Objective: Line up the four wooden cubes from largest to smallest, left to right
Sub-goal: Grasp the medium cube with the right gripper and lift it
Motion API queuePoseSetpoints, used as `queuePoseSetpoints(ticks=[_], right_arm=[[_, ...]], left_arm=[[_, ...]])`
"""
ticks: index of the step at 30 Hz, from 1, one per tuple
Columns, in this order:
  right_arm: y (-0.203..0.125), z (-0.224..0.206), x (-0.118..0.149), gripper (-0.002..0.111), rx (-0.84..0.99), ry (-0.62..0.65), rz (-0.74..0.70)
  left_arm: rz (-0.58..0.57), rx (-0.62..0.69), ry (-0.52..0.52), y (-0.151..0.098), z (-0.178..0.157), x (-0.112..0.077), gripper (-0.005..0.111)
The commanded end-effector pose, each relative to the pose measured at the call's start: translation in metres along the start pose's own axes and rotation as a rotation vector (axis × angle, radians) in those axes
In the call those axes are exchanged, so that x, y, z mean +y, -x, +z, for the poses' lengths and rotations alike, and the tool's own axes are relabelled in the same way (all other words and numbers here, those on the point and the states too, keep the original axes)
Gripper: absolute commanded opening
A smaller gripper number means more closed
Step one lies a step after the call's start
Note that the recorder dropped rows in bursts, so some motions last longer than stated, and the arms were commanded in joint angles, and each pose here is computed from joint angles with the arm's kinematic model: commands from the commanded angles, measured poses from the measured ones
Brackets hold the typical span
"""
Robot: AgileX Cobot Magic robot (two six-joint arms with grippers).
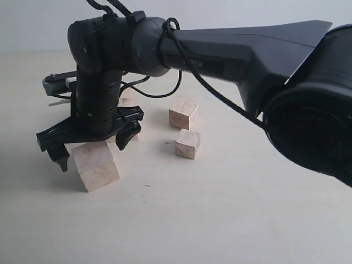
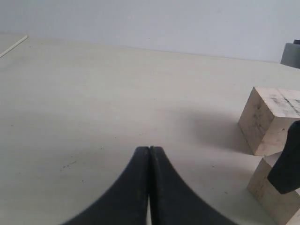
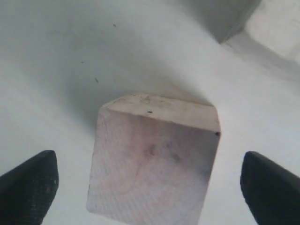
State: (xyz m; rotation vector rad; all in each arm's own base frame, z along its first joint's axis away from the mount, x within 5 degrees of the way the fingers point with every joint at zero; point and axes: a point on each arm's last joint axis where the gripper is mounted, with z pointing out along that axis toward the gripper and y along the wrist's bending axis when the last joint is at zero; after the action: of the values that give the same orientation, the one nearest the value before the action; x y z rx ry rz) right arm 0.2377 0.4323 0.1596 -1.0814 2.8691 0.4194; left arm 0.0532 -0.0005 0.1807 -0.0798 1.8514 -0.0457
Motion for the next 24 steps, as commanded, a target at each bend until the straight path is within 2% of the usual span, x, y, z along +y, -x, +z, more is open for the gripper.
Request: queuePoseSetpoints(ticks=[1, 7, 9, 14, 20, 22, 24], right_arm=[[0.001, -0.002, -0.001, 0.097, -0.02, -0.021, -0.025], [-0.004, 0.001, 0.014, 0.092, -0.03, -0.032, -0.071], [-0.005, 0.002, 0.019, 0.092, -0.048, -0.077, -0.117], [-0.006, 0.008, 0.01, 0.092, -0.018, -0.135, -0.047], [-0.011, 0.027, 0.008, 0.092, 0.038, -0.145, -0.063], [-0.011, 0.028, 0.008, 0.086, 0.037, -0.144, -0.062], [-0.011, 0.027, 0.009, 0.073, 0.034, -0.145, -0.062]], left_arm=[[-0.003, -0.014, -0.005, 0.0, 0.0, 0.0, 0.0], [-0.003, -0.014, -0.005, 0.0, 0.0, 0.0, 0.0], [-0.003, -0.014, -0.005, 0.0, 0.0, 0.0, 0.0], [-0.003, -0.014, -0.005, 0.0, 0.0, 0.0, 0.0], [-0.003, -0.014, -0.005, 0.0, 0.0, 0.0, 0.0], [-0.003, -0.014, -0.005, 0.0, 0.0, 0.0, 0.0], [-0.003, -0.014, -0.005, 0.0, 0.0, 0.0, 0.0]])
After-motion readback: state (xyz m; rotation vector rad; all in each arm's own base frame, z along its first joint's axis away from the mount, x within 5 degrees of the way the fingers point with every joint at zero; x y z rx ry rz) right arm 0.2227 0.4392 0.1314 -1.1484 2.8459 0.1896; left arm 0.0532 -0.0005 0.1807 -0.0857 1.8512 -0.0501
